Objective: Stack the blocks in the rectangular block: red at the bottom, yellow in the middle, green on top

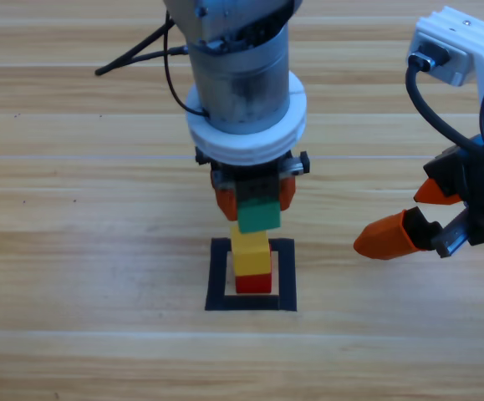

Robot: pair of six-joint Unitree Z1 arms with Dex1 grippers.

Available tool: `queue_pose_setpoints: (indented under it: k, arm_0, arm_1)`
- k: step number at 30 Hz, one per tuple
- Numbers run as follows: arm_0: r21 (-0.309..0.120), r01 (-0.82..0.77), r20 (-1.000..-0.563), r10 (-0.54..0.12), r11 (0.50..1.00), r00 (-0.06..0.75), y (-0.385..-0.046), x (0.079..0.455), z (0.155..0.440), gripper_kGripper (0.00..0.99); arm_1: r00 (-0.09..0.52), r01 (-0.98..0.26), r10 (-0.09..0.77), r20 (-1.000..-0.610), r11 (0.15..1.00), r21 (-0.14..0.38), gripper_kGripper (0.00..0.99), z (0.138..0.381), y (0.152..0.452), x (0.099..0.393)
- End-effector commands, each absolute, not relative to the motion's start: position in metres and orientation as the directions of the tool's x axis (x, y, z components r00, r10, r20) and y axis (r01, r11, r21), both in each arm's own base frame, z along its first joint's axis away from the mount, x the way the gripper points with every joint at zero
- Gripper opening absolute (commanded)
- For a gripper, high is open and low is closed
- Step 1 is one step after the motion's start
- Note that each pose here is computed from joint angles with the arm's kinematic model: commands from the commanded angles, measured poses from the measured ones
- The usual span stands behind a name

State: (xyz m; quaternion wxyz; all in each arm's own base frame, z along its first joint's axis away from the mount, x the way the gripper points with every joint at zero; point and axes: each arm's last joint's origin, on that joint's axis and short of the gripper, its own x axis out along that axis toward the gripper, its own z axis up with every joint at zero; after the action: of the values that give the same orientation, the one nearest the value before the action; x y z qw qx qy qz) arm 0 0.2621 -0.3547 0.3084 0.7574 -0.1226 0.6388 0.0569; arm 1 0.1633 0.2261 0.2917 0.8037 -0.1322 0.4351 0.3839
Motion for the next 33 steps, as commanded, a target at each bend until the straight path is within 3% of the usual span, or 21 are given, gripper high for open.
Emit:
queue_pose_setpoints:
  k: [1,12,33]
  arm_0:
    - [-0.06,-0.241,-0.988,-0.022,0.969,0.155,-0.365,0.26,0.286,0.19]
    - [-0.021,-0.213,-0.991,0.008,0.977,0.134,-0.37,0.264,0.269,0.19]
    - [0.008,-0.201,-0.993,0.032,0.98,0.114,-0.372,0.268,0.256,0.19]
  arm_1:
    - [0.351,-0.722,0.518,-0.78,0.68,0.127,0.99,0.296,0.213,0.161]
    - [0.35,-0.723,0.519,-0.78,0.679,0.128,0.99,0.295,0.213,0.161]
    - [0.343,-0.725,0.522,-0.781,0.676,0.134,0.99,0.295,0.213,0.161]
